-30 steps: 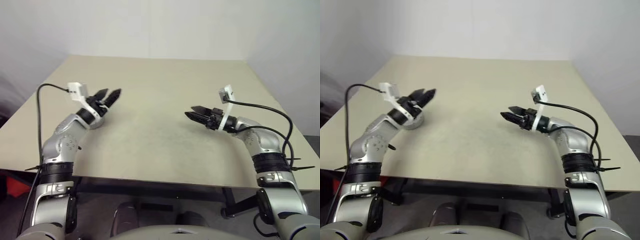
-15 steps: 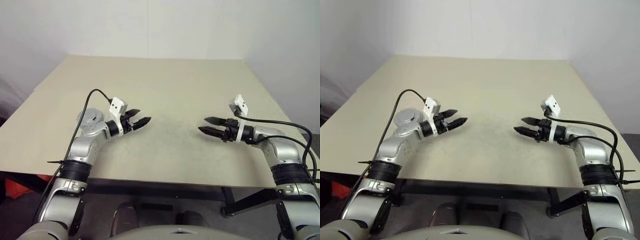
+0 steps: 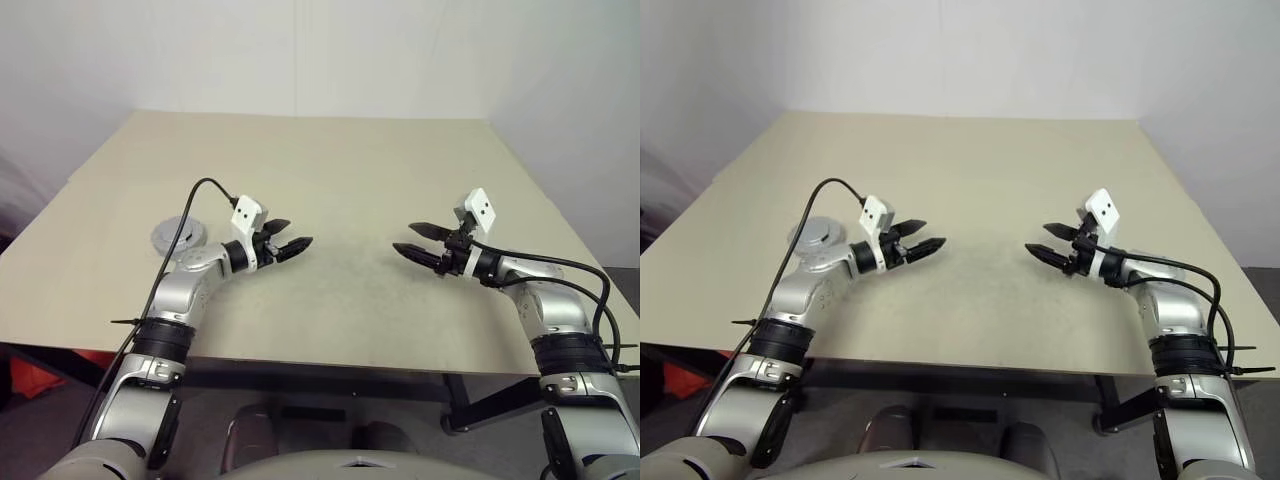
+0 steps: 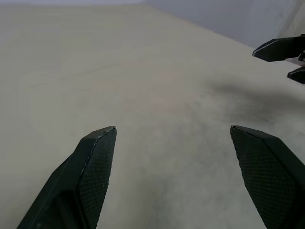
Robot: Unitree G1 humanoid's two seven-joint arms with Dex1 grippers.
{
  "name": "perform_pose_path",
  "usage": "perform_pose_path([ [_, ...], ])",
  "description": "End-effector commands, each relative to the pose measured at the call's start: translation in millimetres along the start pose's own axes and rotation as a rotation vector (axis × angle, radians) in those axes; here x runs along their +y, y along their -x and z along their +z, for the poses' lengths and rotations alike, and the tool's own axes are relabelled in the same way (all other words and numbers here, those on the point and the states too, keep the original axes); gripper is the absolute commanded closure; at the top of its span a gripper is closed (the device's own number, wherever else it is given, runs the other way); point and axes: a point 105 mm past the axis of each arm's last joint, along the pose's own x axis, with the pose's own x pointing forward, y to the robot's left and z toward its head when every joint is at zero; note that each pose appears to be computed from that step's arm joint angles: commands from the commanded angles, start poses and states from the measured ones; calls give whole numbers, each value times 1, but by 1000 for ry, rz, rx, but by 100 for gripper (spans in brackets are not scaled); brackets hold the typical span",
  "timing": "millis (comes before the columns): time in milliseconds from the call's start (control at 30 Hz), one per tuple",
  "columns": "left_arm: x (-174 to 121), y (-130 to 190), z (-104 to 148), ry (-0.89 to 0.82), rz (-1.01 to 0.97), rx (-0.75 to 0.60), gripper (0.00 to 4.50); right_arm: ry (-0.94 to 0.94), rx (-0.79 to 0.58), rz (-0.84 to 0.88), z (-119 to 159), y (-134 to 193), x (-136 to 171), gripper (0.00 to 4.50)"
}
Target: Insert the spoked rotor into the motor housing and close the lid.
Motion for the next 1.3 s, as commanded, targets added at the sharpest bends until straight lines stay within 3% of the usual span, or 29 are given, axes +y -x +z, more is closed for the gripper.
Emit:
perform_pose_path([
  [33, -6, -2, 17, -34, -9, -45, 45, 4, -61, 3, 21, -1, -3, 99],
  [467, 3, 0, 20, -31, 52, -28, 45, 62, -68, -5, 22, -6, -6, 99],
  [667, 10, -2, 23, -34, 100, -53, 45, -10, -71, -39, 22, -5, -14, 99],
  [1300, 6, -6, 27, -59, 64, -47, 45, 47, -17, -76, 16, -10, -21, 99],
])
